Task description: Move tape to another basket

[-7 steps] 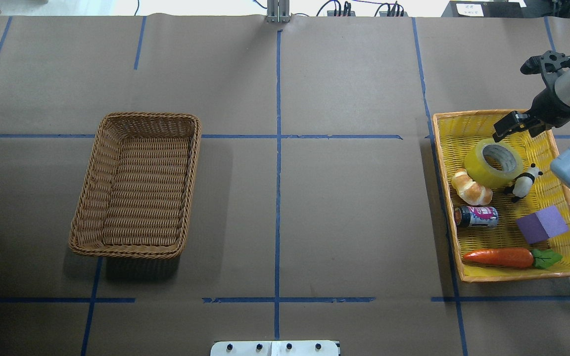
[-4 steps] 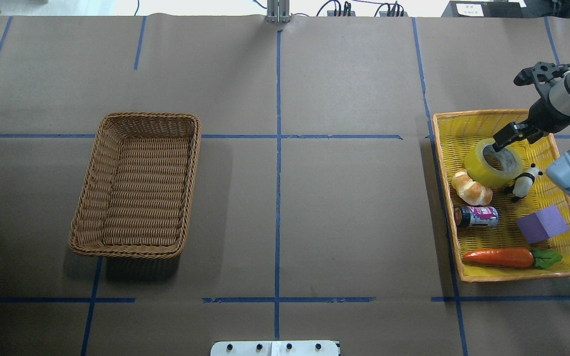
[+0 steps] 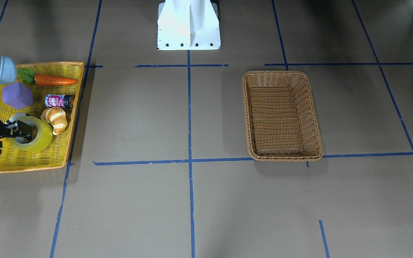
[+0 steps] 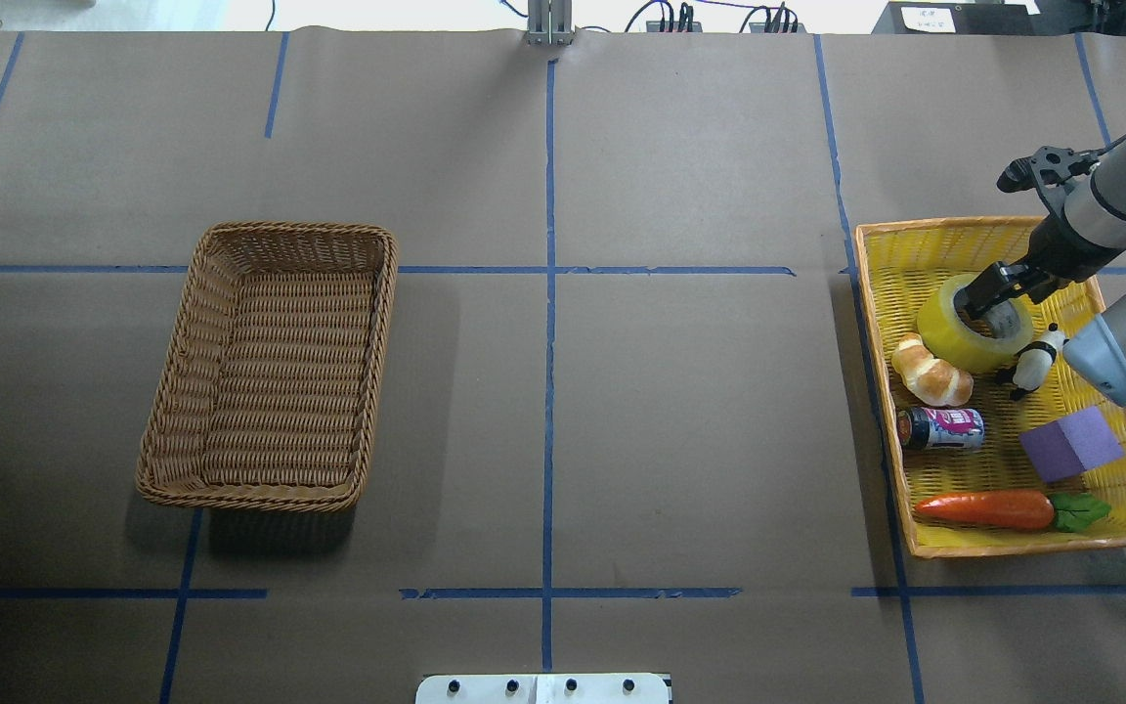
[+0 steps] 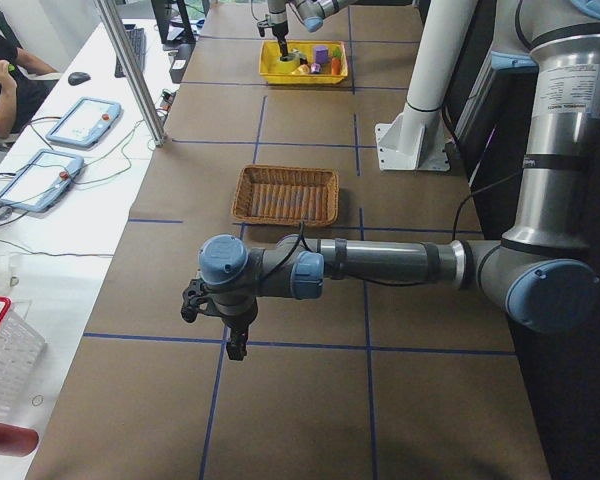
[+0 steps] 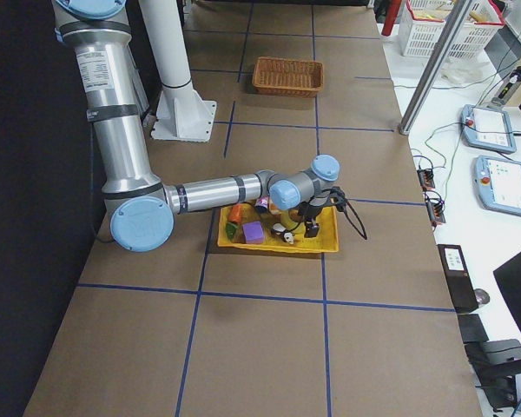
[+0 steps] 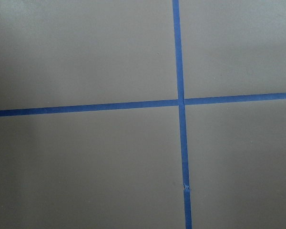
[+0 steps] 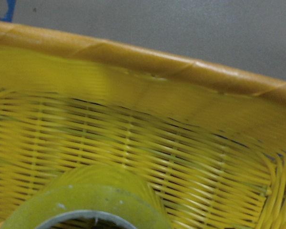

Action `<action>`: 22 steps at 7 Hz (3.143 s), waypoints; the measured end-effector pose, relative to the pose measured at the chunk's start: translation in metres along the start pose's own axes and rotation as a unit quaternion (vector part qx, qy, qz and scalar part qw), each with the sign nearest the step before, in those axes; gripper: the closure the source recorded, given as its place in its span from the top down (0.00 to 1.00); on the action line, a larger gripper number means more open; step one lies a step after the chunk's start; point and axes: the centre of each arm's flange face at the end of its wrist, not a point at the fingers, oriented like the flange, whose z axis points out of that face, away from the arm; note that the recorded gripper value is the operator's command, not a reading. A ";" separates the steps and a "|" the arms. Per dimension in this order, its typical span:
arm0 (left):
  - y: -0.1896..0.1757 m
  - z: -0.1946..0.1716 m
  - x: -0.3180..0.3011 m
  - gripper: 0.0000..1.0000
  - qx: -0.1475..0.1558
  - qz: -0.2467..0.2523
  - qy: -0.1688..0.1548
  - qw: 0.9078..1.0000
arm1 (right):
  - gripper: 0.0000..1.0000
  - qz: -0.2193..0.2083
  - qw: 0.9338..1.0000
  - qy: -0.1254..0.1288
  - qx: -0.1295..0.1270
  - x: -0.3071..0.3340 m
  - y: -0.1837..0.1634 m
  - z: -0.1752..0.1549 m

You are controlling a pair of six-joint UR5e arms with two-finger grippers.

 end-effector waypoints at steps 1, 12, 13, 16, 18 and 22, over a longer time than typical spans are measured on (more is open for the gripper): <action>0.000 0.000 0.000 1.00 0.000 0.000 0.000 1.000 | 0.07 -0.003 1.000 0.000 0.000 0.001 0.000 0.000; -0.027 -0.019 0.033 1.00 0.022 0.014 0.024 0.999 | 0.00 0.095 0.977 -0.180 0.069 -0.087 -0.023 -0.182; -0.046 -0.025 0.060 1.00 0.029 0.012 0.033 0.999 | 0.00 0.124 0.971 -0.194 0.061 -0.127 -0.029 -0.191; -0.080 -0.019 0.172 1.00 0.059 -0.032 0.106 0.992 | 0.00 0.167 0.960 -0.218 0.062 -0.222 -0.018 -0.212; -0.073 0.005 0.254 1.00 0.065 -0.071 0.166 0.981 | 0.00 0.196 0.942 -0.250 0.104 -0.306 0.007 -0.177; -0.025 -0.026 0.416 1.00 0.023 -0.150 0.279 0.948 | 0.01 0.223 0.882 -0.392 0.135 -0.363 0.080 -0.127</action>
